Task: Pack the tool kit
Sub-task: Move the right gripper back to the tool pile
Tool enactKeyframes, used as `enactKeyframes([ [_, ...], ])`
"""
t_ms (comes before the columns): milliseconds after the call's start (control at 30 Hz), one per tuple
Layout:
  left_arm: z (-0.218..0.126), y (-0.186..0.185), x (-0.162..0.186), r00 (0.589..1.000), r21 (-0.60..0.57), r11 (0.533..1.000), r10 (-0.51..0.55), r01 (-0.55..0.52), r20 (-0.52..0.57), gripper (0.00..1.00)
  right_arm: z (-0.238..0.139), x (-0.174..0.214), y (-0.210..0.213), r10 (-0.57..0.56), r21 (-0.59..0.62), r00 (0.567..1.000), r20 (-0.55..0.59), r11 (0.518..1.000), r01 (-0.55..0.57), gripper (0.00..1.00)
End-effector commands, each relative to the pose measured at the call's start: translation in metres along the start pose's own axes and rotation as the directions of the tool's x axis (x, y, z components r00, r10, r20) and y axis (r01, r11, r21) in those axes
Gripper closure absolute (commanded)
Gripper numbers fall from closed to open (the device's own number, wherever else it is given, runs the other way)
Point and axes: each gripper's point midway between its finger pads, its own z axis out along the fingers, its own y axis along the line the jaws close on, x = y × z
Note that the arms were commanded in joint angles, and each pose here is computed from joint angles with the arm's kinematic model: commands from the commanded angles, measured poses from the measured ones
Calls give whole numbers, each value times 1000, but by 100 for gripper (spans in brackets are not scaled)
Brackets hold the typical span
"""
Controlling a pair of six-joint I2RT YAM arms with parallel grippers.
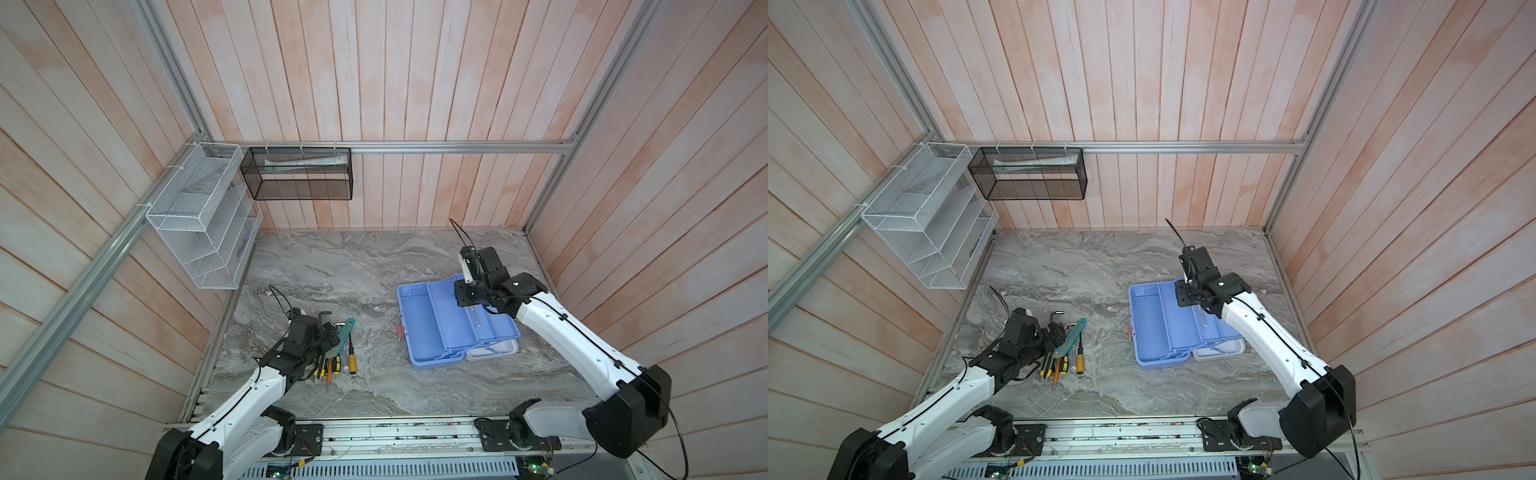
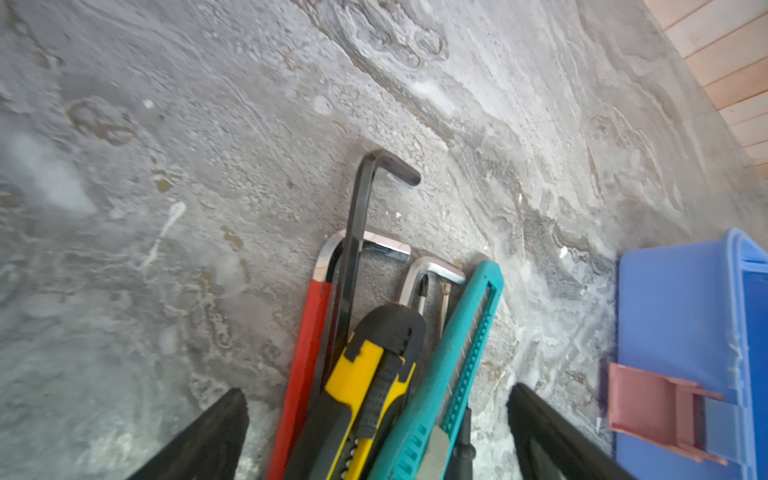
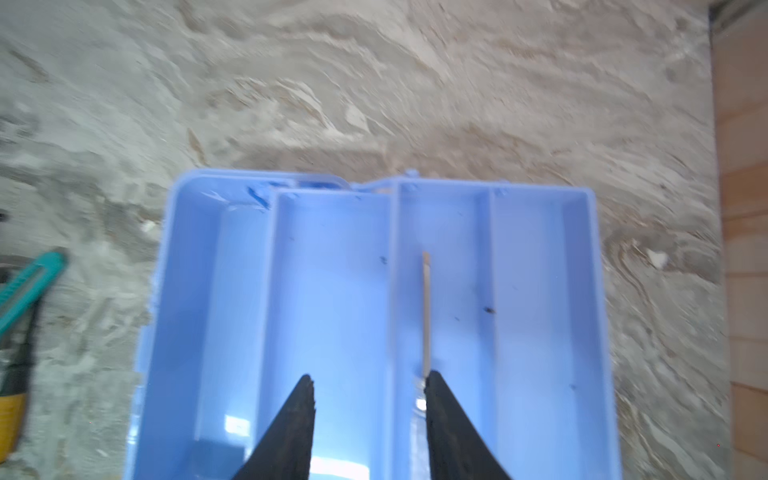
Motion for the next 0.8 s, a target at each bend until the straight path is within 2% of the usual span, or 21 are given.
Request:
enactKeyframes([
  [0, -5, 19, -7, 1000, -108, 994, -14, 16, 17, 1, 16, 5, 81, -31, -228, 999, -23, 973, 25, 56],
  [67, -4, 23, -5, 1000, -108, 994, -24, 26, 19, 0, 29, 19, 125, -86, -326, 995, -56, 943, 63, 53],
  [133, -4, 21, -3, 1000, -79, 997, -25, 26, 18, 0, 46, 37, 153, -100, -362, 989, -111, 931, 54, 53],
  [233, -4, 21, 2, 999, -56, 997, -47, 48, 17, 0, 58, 63, 203, -151, -477, 976, -155, 877, 59, 53],
  [333, -6, 24, 5, 998, -45, 997, -62, 63, 24, 0, 66, 80, 239, -210, -527, 962, -177, 845, 88, 53],
  [567, -8, 29, 11, 996, -34, 996, -85, 86, 29, 0, 87, 115, 277, -333, -539, 911, -242, 827, 160, 53],
  [767, -10, 23, 10, 999, -12, 999, -50, 50, 22, 0, 109, 126, 282, -382, -495, 871, -309, 847, 195, 55],
])
